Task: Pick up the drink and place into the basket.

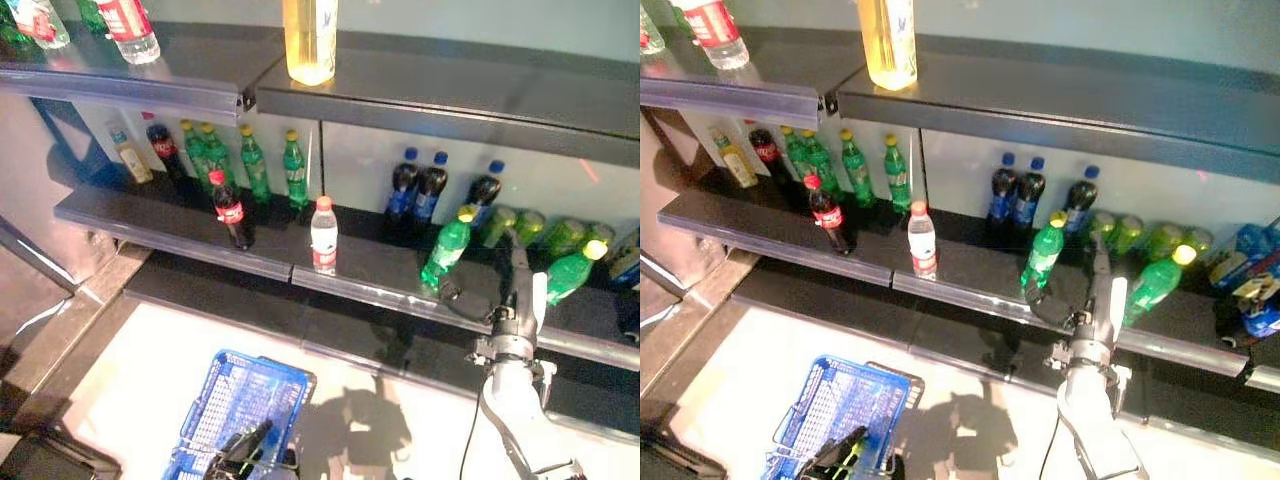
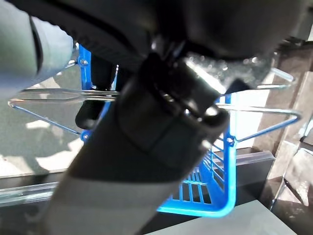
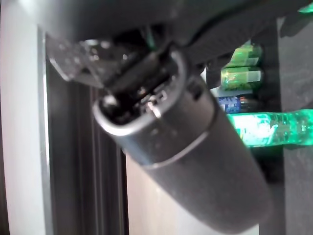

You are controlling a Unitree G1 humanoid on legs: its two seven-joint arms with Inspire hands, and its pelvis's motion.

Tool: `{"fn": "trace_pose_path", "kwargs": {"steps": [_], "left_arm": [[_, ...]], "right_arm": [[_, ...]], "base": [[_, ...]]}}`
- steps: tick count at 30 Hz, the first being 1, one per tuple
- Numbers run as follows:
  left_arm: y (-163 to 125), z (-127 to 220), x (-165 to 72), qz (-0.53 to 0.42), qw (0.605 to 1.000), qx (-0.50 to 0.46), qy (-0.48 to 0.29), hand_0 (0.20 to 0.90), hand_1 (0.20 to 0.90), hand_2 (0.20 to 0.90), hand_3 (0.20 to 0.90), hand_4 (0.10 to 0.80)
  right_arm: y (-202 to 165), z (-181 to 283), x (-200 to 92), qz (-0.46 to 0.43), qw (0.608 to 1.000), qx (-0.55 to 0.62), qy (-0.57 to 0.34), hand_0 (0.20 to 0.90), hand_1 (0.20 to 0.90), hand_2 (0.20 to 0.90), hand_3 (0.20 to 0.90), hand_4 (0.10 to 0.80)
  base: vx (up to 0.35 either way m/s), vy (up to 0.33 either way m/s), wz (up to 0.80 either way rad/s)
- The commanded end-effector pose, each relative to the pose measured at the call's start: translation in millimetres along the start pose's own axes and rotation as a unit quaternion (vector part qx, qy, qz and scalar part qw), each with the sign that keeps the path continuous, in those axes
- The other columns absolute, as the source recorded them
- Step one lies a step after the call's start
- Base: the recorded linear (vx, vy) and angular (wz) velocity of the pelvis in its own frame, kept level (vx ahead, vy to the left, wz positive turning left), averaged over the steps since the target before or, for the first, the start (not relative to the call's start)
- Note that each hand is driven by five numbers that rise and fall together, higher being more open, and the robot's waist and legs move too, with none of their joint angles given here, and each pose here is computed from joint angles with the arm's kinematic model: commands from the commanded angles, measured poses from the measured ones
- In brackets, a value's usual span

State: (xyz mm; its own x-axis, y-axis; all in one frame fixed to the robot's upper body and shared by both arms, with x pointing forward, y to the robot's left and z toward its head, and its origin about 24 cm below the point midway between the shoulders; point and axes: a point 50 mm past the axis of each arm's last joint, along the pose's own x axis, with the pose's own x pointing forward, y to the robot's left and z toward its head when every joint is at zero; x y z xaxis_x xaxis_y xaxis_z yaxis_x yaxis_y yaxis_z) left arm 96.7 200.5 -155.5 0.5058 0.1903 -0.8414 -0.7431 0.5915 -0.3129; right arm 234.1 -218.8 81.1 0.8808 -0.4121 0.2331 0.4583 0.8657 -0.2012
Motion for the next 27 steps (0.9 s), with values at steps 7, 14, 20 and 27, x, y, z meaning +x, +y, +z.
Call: {"fn": "trace_pose_path", "kwargs": {"steps": [7, 14, 20, 27], "left_arm": [[-45.7, 33.1, 4.2, -0.094, 0.993, -0.026, -0.072, 0.300, 0.300, 0.300, 0.200, 0.100], [-75.9, 41.4, 4.5, -0.139, 0.986, -0.040, -0.084, 0.300, 0.300, 0.300, 0.200, 0.100], [-86.6, 44.0, 3.5, -0.157, 0.983, -0.042, -0.090, 0.300, 0.300, 0.300, 0.200, 0.100], [-91.5, 47.3, 2.0, -0.170, 0.980, -0.043, -0.096, 0.300, 0.300, 0.300, 0.200, 0.100]], "right_arm": [[2.2, 103.6, 69.0, -0.098, 0.968, 0.105, -0.206, 0.900, 0.900, 0.900, 0.900, 0.800], [-1.6, 134.6, 89.7, -0.151, 0.949, 0.126, -0.248, 0.900, 0.900, 0.900, 0.900, 0.800], [-2.0, 150.1, 97.5, -0.166, 0.940, 0.138, -0.265, 0.900, 0.900, 0.900, 0.900, 0.800], [-3.2, 171.6, 107.1, -0.188, 0.930, 0.132, -0.288, 0.900, 0.900, 0.900, 0.900, 0.800]], "base": [[-0.133, 0.069, -0.08], [-0.105, 0.036, -0.12], [-0.049, 0.006, -0.05], [-0.002, 0.007, -0.09]]}}
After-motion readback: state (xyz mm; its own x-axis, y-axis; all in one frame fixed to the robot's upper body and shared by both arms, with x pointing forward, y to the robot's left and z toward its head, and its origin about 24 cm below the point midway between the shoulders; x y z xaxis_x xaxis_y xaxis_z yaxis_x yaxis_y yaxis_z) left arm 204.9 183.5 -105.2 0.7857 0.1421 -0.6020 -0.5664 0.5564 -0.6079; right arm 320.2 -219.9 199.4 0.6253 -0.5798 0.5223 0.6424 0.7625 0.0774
